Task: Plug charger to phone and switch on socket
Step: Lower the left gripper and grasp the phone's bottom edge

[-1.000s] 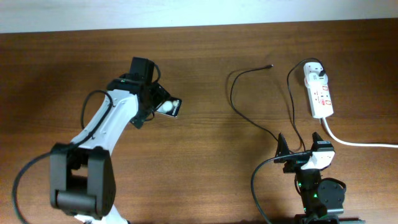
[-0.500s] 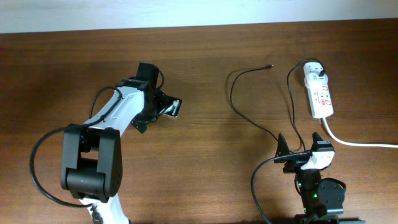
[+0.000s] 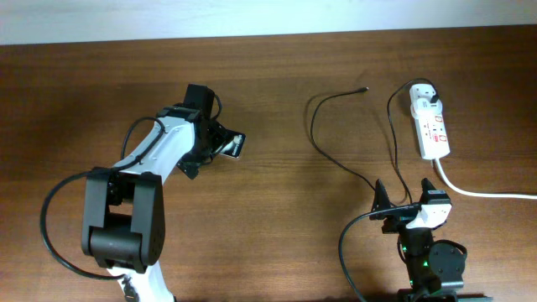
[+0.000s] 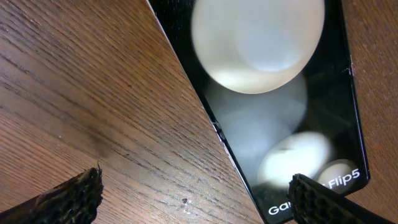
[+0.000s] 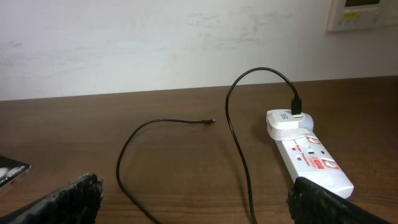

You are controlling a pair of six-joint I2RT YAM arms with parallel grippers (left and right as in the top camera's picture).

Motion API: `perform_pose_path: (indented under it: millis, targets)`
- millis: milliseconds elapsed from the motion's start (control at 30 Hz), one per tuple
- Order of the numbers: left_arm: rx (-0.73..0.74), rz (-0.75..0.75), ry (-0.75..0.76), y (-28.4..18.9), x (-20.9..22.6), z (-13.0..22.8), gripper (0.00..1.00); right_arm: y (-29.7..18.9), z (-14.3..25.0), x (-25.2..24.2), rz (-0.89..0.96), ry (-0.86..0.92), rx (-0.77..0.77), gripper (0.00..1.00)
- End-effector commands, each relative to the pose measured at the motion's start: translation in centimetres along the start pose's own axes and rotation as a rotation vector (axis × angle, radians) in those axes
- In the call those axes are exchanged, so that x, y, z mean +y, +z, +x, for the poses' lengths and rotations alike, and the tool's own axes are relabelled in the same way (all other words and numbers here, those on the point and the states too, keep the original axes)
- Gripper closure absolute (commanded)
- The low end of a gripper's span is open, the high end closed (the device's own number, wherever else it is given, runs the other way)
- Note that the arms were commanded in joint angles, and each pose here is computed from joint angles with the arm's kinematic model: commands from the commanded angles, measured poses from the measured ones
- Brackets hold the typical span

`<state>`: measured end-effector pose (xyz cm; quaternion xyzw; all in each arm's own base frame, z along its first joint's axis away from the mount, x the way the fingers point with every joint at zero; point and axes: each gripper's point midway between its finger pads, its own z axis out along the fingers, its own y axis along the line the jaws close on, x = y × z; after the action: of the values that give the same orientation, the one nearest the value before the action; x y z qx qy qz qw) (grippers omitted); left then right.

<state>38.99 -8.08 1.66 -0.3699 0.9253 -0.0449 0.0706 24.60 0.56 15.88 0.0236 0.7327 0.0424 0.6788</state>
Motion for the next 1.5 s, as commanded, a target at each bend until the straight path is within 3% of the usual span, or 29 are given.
perform_pose_path:
  millis: [0, 367, 700, 1033, 1333, 1467]
  targets:
    - [0.003, 0.010, -0.016, 0.1, -0.5, -0.1, 0.01, 0.0, 0.2, 0.1, -0.003, -0.008, 0.001, 0.01]
    - [0.021, 0.004, -0.019, 0.1, -0.4, 0.2, 0.01, 0.0, 0.3, 0.1, -0.003, -0.008, 0.001, 0.01]
    - [-0.038, 0.136, -0.191, 0.0, -3.5, -1.6, 0.01, 0.0, 0.3, 0.1, -0.003, -0.008, 0.001, 0.01]
    - [-0.021, 0.006, -0.239, 4.6, -5.0, -3.7, 0.00, 0.0, 0.3, 0.1, -0.003, -0.008, 0.001, 0.01]
    - [0.149, -0.292, -0.062, 12.7, 1.4, 1.2, 0.00, 0.0, 0.3, 0.1, -0.003, -0.008, 0.001, 0.01]
    - [0.182, -0.381, 0.033, 13.7, 3.7, 2.0, 0.12, 0.0, 0.3, 0.1, -0.003, -0.008, 0.001, 0.01]
